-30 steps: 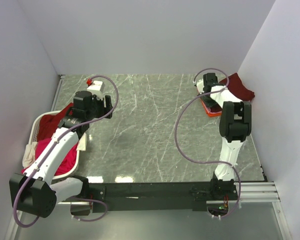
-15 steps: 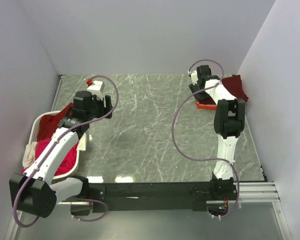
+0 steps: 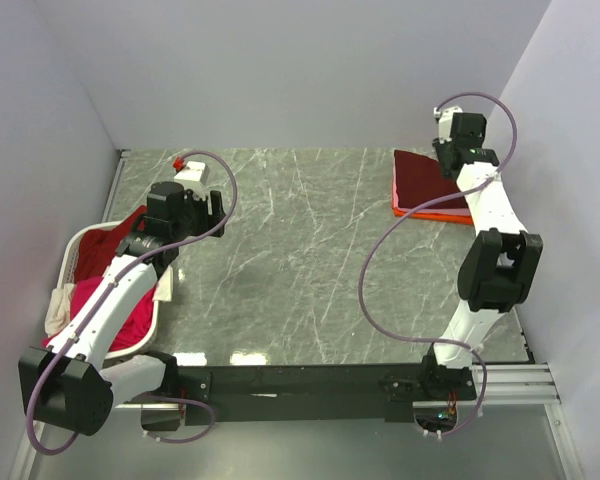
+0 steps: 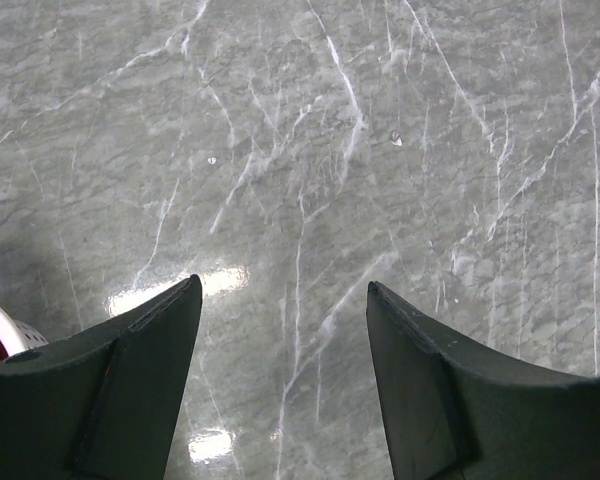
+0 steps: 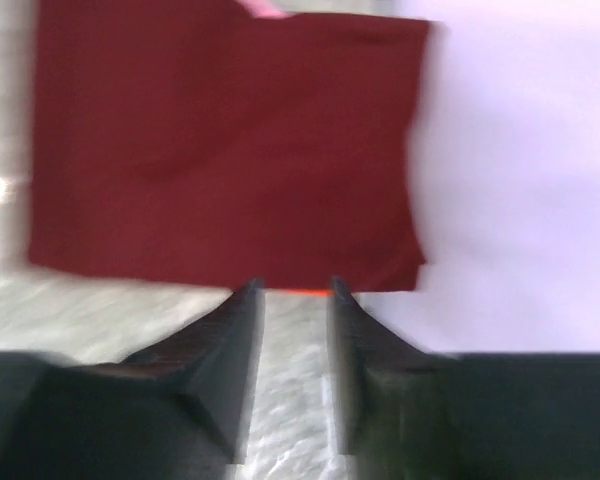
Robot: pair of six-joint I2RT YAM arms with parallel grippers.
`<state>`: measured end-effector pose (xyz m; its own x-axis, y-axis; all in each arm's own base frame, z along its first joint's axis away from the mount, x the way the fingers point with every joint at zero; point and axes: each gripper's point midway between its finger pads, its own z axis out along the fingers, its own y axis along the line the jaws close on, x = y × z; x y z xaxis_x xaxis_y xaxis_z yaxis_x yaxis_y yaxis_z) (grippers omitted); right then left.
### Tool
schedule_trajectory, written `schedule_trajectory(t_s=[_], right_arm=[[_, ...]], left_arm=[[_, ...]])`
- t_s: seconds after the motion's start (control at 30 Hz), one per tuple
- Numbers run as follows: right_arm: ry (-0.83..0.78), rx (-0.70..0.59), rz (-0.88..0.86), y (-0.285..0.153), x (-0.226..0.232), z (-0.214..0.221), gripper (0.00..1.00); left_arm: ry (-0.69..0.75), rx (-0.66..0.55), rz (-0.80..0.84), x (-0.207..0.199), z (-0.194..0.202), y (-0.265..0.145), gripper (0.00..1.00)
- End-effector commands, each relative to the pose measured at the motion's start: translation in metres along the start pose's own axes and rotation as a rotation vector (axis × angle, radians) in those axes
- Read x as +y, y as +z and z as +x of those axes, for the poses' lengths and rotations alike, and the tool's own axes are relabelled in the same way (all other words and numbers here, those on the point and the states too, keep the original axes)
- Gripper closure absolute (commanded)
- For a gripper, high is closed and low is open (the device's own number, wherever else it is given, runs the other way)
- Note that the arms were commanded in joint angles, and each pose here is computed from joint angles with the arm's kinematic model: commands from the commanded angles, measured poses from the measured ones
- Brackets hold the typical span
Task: Fold and stack the t-shirts
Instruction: Neatly place the folded tshirt to the corner
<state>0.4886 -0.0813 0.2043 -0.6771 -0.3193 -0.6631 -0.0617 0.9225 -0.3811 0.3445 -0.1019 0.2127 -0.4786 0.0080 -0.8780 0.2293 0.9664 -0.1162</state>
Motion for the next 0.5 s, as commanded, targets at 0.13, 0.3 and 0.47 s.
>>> schedule_trajectory(t_s=[0.13, 0.3, 0.47], right_arm=[[-0.066, 0.122, 0.446, 0.061, -0.082, 0.033, 0.75], [-0.141, 0.249, 0.510, 0.090, -0.097, 0.071, 0.78], [-0.193, 0.365, 0.496, 0.110, -0.093, 0.115, 0.80]], left_arm=[[0.017, -0.049, 0.028, -0.006, -0.013, -0.005, 0.28], [0.015, -0.041, 0.033, -0.007, -0.012, -0.003, 0.28], [0.015, -0.038, 0.036, -0.007, -0.011, -0.002, 0.28]])
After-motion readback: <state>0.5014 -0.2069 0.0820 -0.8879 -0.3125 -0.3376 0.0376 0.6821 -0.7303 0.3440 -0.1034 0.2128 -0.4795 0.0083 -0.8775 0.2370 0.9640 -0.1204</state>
